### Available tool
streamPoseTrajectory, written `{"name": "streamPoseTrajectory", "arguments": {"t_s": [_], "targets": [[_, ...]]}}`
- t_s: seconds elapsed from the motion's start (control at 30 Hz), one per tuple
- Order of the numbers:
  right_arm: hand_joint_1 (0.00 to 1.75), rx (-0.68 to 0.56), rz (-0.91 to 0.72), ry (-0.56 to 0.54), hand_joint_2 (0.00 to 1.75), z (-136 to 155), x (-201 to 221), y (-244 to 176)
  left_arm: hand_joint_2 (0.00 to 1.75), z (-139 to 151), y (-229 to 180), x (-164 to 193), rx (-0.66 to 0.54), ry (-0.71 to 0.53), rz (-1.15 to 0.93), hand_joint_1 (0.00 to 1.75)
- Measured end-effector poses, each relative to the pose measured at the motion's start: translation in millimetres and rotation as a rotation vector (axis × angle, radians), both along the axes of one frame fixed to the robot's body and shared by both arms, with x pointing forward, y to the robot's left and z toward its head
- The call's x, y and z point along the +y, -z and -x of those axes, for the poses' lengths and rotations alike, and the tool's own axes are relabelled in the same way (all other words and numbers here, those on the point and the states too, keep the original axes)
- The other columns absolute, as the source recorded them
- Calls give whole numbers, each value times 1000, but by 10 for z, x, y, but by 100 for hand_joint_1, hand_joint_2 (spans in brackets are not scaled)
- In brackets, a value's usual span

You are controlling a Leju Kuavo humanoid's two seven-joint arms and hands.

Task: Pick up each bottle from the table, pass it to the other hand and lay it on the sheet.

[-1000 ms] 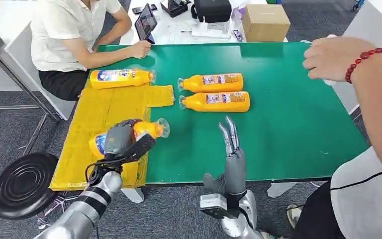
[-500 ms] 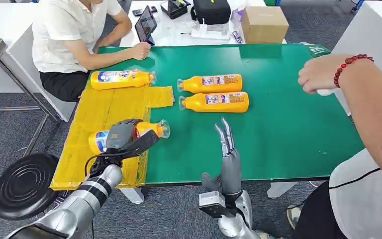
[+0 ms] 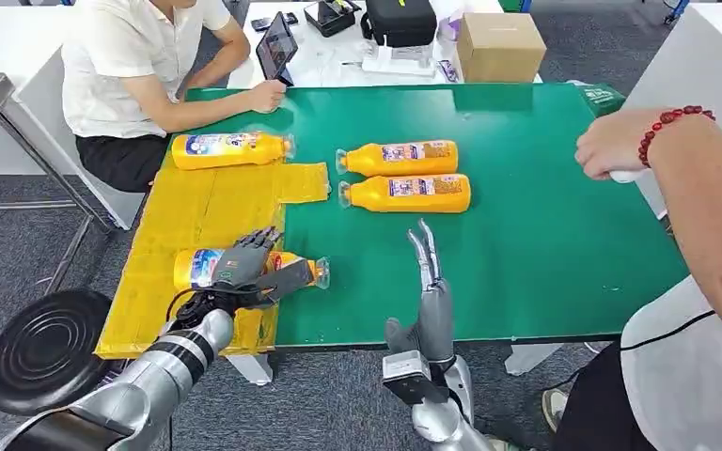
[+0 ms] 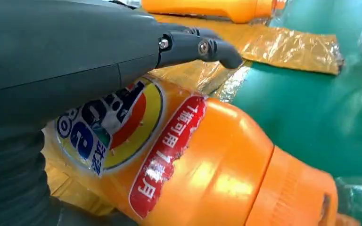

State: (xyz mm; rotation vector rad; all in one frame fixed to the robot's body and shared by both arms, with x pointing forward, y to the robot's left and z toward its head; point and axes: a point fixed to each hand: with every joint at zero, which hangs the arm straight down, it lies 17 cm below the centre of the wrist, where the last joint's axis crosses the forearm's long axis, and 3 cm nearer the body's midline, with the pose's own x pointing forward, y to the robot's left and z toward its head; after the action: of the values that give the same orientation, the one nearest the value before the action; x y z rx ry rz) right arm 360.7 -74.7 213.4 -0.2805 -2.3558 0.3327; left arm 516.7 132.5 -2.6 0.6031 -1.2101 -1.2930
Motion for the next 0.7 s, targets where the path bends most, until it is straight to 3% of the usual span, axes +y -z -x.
{"name": "streamPoseTrajectory", "arguments": {"t_s": [0.27, 0.47, 0.57, 0.7], "targets": [[0, 12, 4, -2, 0, -19, 3, 46, 175, 46, 12, -114, 17, 33, 36, 0], [0, 16, 13, -6, 0, -14, 5, 77, 175, 190, -24, -401, 22, 138, 166, 0], [0, 15, 19, -6, 0, -8, 3, 88, 175, 309, -199, -667, -28, 195, 332, 0], [0, 11, 41, -9, 0, 35, 31, 121, 175, 511, -397, -921, -80, 168, 516, 0]]}}
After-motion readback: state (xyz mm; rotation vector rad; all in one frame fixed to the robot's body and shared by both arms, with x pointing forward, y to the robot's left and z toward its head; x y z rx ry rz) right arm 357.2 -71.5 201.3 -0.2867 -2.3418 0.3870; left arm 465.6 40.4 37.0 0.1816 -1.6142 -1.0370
